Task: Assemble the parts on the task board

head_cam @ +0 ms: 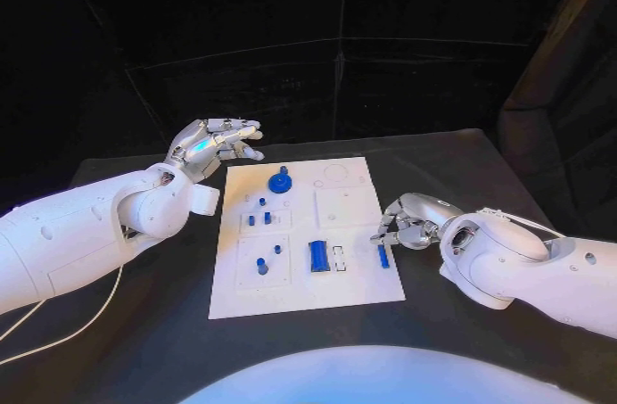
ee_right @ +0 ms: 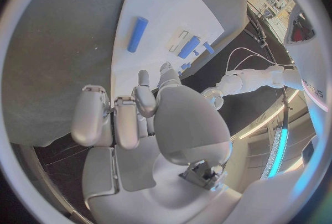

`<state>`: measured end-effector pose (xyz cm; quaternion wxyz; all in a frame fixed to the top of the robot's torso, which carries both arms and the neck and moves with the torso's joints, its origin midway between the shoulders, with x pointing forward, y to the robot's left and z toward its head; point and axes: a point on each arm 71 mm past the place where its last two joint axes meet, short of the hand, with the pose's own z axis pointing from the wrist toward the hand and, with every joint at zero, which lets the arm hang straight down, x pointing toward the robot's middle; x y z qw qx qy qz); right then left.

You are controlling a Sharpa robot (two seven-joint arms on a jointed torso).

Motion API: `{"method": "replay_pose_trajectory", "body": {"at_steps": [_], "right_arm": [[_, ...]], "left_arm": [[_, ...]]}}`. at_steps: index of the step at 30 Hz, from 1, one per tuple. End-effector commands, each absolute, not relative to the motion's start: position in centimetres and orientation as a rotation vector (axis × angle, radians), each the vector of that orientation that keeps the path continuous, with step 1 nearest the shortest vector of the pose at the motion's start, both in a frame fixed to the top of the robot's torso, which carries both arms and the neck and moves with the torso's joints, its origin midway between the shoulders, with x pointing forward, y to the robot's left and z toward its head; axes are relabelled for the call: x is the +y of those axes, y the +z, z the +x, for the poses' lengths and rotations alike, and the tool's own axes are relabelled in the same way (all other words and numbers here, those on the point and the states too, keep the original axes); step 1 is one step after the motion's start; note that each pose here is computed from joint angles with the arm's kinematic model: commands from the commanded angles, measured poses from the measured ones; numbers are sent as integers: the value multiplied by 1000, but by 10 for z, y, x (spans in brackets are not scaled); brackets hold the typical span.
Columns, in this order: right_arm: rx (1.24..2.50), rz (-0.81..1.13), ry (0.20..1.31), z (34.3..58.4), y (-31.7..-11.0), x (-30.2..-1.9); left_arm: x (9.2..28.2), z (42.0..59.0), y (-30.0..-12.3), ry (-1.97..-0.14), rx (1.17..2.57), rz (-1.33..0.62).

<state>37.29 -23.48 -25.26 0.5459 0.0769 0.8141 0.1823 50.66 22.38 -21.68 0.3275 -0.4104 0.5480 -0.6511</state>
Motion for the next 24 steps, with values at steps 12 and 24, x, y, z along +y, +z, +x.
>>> {"method": "replay_pose_trajectory", "body": {"at_steps": [12, 24], "right_arm": [[2032, 89, 267, 375, -266, -240], [2065, 55, 240, 372, -273, -237]], "left_arm": [[224, 506, -215, -1722, 1429, -1069], [225, 506, -216, -1721, 1430, -1069]]}}
